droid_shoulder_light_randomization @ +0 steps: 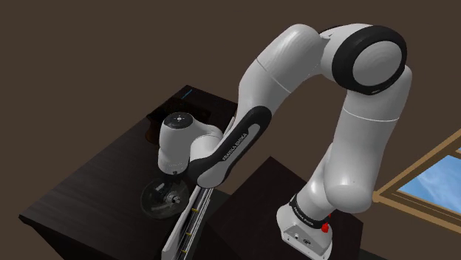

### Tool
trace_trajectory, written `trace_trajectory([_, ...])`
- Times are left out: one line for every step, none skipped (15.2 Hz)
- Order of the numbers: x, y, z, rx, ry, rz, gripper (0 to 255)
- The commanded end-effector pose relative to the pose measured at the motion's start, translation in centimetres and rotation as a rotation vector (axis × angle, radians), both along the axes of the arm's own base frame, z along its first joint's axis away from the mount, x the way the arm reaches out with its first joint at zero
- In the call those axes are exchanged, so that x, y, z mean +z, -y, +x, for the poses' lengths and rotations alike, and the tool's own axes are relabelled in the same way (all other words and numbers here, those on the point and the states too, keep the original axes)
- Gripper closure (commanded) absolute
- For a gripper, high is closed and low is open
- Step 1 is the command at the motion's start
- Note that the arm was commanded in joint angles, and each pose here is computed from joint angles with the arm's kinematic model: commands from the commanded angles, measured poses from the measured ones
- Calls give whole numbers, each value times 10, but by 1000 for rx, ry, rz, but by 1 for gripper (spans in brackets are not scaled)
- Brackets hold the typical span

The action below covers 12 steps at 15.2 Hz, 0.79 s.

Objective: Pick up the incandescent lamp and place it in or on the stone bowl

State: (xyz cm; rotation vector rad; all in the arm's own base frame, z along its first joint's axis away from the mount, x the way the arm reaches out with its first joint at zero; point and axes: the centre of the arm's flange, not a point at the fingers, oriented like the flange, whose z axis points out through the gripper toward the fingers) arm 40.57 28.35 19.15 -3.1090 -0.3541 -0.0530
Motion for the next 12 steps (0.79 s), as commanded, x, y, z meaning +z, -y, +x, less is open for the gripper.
trace_trajectory([13, 0, 0, 0, 0, 0, 0])
trace_trajectory([26, 0, -1, 0, 0, 0, 0])
trace_trajectory([40, 1, -1, 0, 0, 0, 0])
trace_trajectory([50, 1, -2, 0, 0, 0, 0])
trace_trajectory([50, 1, -2, 0, 0, 0, 0])
trace_trajectory([50, 1, -2, 0, 0, 0, 0])
trace_trajectory([50, 1, -2, 0, 0, 0, 0])
trace_trajectory([50, 1, -2, 0, 0, 0, 0])
trace_trajectory([50, 1, -2, 0, 0, 0, 0])
trace_trajectory([50, 1, -2, 0, 0, 0, 0])
trace_trajectory([50, 1, -2, 0, 0, 0, 0])
trace_trajectory([50, 1, -2, 0, 0, 0, 0])
